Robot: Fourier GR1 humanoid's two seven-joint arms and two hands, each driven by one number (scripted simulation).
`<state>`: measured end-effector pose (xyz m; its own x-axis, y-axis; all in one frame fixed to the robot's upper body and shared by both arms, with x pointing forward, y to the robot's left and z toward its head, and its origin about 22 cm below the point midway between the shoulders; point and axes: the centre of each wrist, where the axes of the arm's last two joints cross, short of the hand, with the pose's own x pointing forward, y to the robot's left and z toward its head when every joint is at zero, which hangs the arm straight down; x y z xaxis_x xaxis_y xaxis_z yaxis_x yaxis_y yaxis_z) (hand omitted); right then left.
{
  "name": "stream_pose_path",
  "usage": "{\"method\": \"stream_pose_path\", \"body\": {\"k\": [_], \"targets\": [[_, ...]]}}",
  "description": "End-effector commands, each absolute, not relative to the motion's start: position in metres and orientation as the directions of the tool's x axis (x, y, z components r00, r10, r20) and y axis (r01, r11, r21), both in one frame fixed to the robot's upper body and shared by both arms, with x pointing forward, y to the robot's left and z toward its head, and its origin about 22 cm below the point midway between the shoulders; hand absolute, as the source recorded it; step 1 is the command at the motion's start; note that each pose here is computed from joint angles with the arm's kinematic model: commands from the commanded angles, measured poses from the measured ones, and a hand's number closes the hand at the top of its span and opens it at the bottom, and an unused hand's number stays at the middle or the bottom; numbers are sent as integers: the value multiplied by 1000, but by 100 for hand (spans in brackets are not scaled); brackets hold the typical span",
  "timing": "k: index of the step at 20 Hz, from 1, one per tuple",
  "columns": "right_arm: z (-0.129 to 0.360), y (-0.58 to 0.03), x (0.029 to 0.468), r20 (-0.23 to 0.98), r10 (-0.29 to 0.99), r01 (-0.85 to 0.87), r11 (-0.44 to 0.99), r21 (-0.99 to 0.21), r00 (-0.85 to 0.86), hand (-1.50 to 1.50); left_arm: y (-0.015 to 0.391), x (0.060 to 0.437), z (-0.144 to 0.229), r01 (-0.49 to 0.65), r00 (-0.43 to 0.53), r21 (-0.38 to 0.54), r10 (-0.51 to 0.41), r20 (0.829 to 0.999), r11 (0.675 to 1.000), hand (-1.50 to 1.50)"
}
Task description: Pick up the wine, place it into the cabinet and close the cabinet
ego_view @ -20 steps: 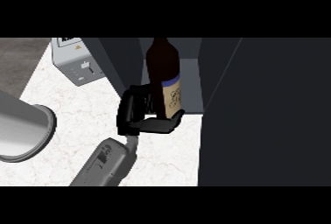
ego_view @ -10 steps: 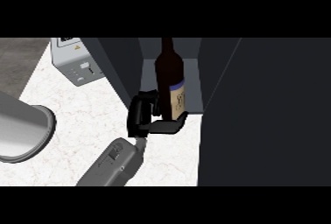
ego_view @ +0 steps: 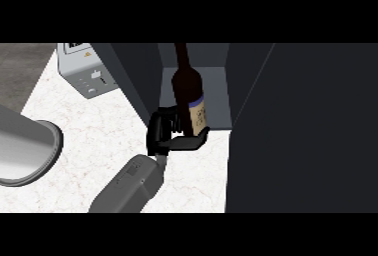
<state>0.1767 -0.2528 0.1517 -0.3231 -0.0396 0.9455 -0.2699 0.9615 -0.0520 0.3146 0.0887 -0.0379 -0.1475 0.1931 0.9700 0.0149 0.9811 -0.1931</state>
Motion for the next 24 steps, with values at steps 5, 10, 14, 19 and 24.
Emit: {"method": "stream_pose_path", "body": {"k": [5,10,14,19,24], "targets": [[140,-258,182,947,-47,-266,963,-42,-319,-150,108,339,-46,22,-116,-314,314,942,949,150],[144,-260,167,946,-49,-291,956,-49,-320,-150,95,342,-48,26,-120,-298,299,947,954,150],[141,-256,173,947,-57,-270,962,-32,-316,-150,107,342,-64,24,-121,-285,286,951,958,150],[140,-248,182,943,-57,-297,954,-46,-328,-150,92,361,-40,36,-121,-316,318,940,948,150],[140,-245,176,952,-67,-298,954,-26,-298,-150,97,380,-26,32,-119,-358,359,926,933,150]]}}
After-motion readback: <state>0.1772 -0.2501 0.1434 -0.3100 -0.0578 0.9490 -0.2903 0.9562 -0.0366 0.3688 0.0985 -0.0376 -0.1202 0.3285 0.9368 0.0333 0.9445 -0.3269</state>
